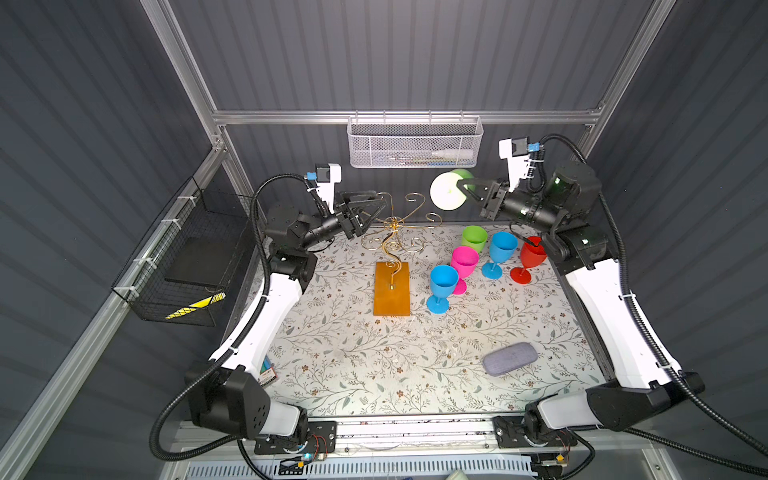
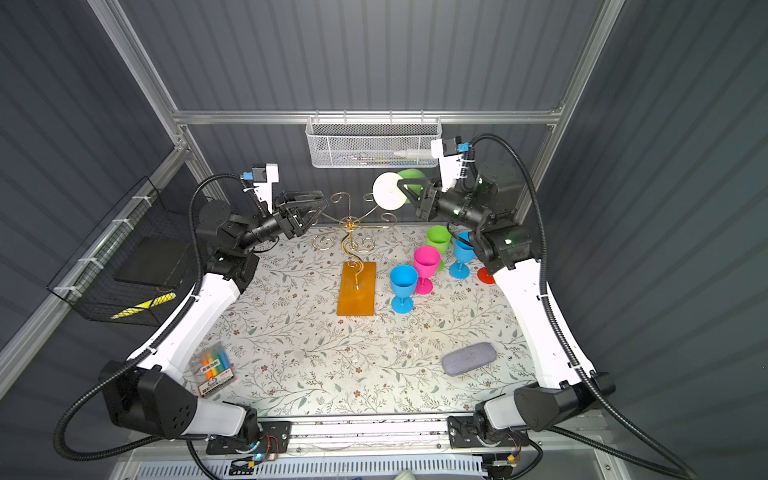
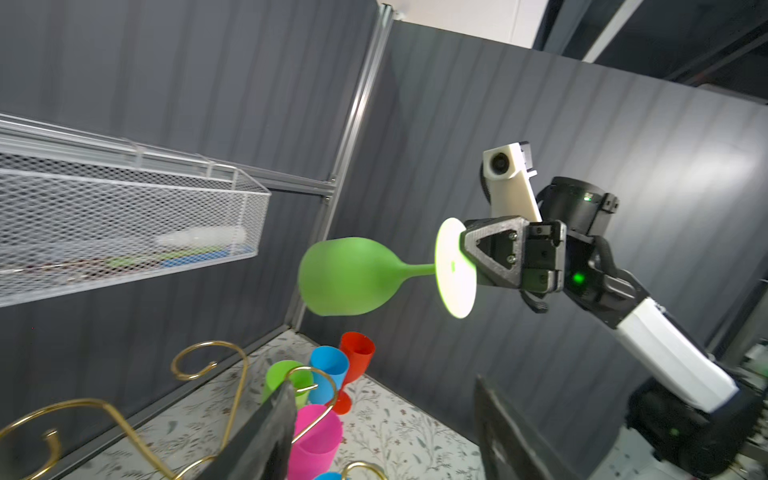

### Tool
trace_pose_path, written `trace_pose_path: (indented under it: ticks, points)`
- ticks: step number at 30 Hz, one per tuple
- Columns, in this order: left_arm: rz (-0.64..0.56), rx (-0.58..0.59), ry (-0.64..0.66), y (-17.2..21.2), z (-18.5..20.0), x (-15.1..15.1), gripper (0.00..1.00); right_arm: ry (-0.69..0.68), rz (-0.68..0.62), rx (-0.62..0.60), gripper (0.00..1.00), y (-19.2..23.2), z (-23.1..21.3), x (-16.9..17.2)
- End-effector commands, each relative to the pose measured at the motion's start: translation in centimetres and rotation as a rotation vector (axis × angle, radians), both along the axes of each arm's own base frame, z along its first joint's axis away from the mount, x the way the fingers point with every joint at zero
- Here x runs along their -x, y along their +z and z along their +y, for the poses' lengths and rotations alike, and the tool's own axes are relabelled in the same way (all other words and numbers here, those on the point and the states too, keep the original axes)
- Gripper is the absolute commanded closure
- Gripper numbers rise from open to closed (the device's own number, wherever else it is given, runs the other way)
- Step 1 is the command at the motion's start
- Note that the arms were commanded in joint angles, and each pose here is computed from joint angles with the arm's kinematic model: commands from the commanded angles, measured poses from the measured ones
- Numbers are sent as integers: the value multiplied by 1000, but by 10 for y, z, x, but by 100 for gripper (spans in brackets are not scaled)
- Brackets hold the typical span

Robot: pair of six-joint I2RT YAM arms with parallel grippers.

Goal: Take the wine glass off the wine glass rack

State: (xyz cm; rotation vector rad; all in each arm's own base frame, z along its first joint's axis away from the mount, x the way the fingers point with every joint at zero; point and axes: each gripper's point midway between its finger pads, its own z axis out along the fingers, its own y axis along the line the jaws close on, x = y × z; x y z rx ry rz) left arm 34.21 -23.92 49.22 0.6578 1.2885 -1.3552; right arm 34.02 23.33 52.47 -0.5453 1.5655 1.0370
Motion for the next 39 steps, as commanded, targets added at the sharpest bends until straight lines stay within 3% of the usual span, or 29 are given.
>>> trace_pose_path:
  ticks: [1,7,22,33,39]
  points:
    - [-88,33,-193,33,-6,40,31,29,-86,51,100,14,10,17]
    - [-79,21,-273,30,-23,47,31,63,-107,74,100,16,31,26]
    - [-51,12,-337,23,-43,57,37,111,-110,123,100,7,70,28]
    - [12,-6,-361,12,-49,54,66,95,-132,121,100,11,70,30]
    - [16,-6,-367,15,-48,57,91,100,-128,117,100,10,70,31]
